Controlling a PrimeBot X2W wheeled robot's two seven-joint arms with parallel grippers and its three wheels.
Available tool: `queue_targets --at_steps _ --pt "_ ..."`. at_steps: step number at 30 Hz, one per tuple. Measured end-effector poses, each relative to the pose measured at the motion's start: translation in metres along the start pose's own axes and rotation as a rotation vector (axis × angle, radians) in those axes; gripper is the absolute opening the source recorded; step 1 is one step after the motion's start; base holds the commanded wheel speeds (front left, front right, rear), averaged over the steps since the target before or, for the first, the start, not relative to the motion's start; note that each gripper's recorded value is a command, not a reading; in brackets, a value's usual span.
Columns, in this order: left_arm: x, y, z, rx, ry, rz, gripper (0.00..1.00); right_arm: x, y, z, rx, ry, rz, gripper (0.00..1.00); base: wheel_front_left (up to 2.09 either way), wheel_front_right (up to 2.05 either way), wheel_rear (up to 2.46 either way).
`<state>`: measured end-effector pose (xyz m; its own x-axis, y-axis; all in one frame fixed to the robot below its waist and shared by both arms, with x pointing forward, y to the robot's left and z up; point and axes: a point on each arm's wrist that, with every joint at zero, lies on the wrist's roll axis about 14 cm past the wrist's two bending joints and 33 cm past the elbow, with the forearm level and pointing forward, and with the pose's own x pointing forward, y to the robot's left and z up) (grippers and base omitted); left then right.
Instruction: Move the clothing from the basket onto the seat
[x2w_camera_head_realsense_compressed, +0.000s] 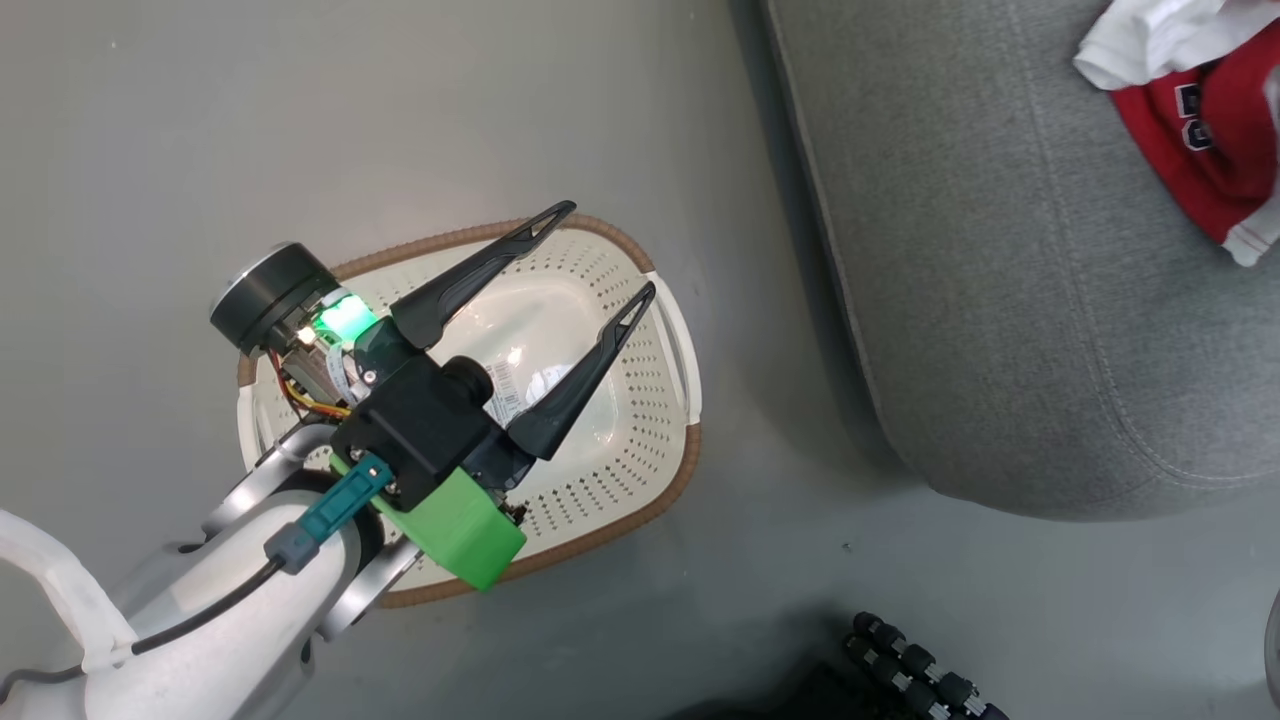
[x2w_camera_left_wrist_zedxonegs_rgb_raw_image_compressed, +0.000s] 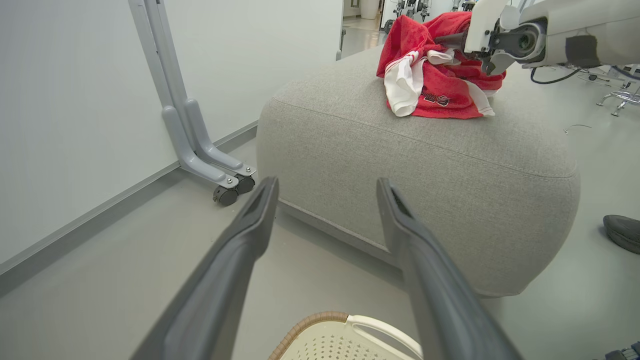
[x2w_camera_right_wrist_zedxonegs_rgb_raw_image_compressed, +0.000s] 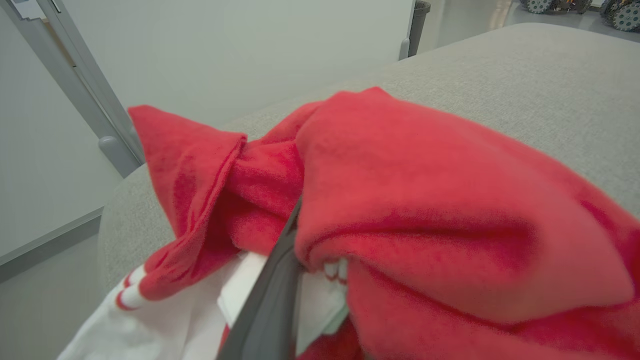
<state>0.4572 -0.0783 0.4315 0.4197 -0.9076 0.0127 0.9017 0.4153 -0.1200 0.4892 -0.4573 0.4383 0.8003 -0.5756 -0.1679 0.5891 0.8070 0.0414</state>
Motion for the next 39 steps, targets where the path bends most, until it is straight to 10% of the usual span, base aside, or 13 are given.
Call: queue_targets --at_steps 1,20,39 --pt "-0.001 0.002 -0.004 -0.006 0.008 0.004 1.00 0.000 0.000 -0.011 -0.004 0.025 -0.004 1.00 0.00 0.00 0.00" --pt "-0.009 -0.017 0.015 -0.018 -0.001 0.059 1.00 -0.081 -0.007 -0.020 -0.043 -0.009 0.061 1.00 0.00 0.00 0.00" --pt "-0.078 -0.008 0.065 0.007 -0.083 0.404 1.00 -0.188 0.086 0.032 0.015 -0.193 0.404 1.00 0.00 0.00 0.00"
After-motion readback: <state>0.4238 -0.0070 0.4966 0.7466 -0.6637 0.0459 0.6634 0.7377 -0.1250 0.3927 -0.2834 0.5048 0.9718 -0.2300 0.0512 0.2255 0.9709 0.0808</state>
